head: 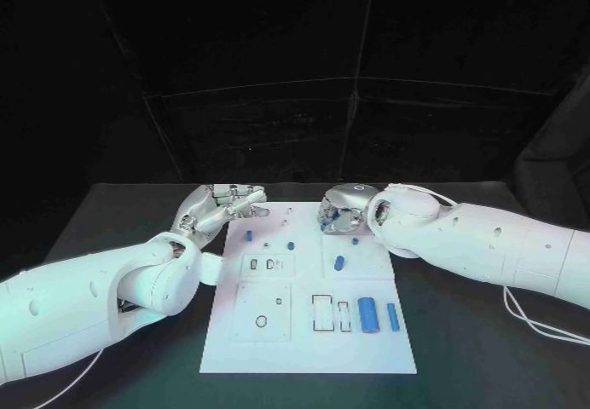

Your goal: Assemble the parts on the task board

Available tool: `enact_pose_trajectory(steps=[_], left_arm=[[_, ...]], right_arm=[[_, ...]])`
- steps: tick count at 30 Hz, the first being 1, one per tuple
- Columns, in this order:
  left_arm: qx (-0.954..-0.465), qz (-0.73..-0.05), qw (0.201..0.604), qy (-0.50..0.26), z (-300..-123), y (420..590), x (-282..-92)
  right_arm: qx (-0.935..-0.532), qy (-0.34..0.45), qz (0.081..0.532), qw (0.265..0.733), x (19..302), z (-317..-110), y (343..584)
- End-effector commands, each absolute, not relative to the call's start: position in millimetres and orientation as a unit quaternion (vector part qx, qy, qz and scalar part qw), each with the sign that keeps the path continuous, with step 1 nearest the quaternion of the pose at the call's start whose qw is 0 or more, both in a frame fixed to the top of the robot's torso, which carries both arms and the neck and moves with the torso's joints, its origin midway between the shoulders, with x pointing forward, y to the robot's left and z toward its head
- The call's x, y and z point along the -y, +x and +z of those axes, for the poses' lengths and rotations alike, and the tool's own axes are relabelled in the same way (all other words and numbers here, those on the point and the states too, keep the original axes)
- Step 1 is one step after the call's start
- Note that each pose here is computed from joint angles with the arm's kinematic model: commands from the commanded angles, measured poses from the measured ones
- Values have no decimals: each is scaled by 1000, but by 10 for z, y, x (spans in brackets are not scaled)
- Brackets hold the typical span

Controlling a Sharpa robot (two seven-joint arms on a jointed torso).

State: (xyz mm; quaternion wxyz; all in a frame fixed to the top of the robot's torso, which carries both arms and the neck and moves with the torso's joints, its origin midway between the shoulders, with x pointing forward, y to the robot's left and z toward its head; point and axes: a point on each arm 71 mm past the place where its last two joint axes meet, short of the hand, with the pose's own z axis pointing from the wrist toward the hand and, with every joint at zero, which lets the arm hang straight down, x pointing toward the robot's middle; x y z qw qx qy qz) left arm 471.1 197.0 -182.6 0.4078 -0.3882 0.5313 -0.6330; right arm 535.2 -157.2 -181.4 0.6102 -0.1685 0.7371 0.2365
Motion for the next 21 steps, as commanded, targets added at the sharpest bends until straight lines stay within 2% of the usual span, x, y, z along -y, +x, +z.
enact_pose_trajectory(steps=[1,15,21], left_arm=[[-531,-638,401,-387,-1813,4707,-1959],[-530,-637,397,-395,-1821,4715,-1976],[-529,-638,392,-398,-1822,4710,-1976]], right_arm=[[-745,-177,228,601,1560,-1824,5361],[-734,-166,231,616,1521,-1795,5360],[-705,-153,247,647,1510,-1718,5328]])
